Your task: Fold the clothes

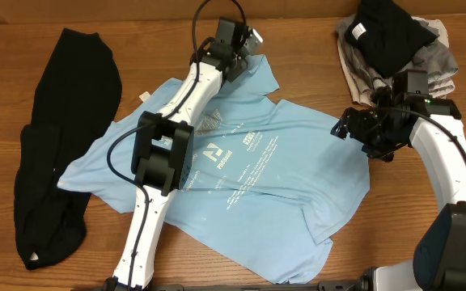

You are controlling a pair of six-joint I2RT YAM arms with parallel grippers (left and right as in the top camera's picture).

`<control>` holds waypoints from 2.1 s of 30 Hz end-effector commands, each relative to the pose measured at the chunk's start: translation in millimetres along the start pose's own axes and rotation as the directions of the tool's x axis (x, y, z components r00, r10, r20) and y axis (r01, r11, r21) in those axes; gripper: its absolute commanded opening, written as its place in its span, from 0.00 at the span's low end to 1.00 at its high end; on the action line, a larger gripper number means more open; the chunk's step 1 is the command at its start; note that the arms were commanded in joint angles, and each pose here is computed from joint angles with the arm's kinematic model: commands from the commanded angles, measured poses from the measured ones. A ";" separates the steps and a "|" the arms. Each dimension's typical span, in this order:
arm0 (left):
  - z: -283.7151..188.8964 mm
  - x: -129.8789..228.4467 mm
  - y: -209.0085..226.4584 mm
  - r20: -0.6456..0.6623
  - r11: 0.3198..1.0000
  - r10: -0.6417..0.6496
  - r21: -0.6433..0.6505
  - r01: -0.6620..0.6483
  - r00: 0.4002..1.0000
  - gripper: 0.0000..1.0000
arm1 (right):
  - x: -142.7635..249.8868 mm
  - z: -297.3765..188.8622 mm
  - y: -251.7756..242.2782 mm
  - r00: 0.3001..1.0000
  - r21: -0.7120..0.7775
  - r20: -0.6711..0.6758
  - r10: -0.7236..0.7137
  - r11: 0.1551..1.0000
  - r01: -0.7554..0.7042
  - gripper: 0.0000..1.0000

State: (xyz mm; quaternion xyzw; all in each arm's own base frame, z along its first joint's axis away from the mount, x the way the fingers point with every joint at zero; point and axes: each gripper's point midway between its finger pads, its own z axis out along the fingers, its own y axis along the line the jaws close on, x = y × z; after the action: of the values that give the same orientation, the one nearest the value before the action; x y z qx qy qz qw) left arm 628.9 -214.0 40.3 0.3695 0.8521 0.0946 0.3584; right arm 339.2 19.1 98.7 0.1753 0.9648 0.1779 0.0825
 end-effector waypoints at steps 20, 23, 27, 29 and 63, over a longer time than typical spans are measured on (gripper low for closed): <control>-22.8 95.7 211.4 0.090 0.746 -0.604 -0.287 0.601 0.792 0.15 | -33.1 2.0 16.0 0.993 -0.052 0.108 -0.044 0.997 0.050 0.85; -23.7 104.6 212.0 0.063 0.745 -0.611 -0.291 0.600 0.789 0.53 | -35.9 15.9 18.2 0.994 -0.052 0.095 -0.056 0.997 0.061 0.85; -37.6 106.7 212.7 0.020 0.748 -0.616 -0.299 0.593 0.787 0.68 | -46.4 37.2 25.4 0.990 -0.060 0.108 -0.089 0.994 0.096 0.84; -53.8 100.9 217.2 0.012 0.738 -0.632 -0.299 0.606 0.775 0.74 | -56.3 44.8 29.8 0.984 -0.062 0.141 -0.110 0.991 0.119 0.84; -177.9 65.4 143.6 -0.254 0.754 -0.633 0.011 0.656 0.732 1.00 | -87.7 148.4 -42.3 0.977 0.251 0.165 -0.137 0.964 0.092 0.04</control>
State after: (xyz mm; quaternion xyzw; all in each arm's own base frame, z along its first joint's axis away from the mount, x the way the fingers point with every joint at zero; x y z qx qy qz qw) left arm 558.5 -46.1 174.7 0.0581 0.9720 -0.0367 0.2248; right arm 453.6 14.5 -0.1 0.1317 0.9672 0.0955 0.1950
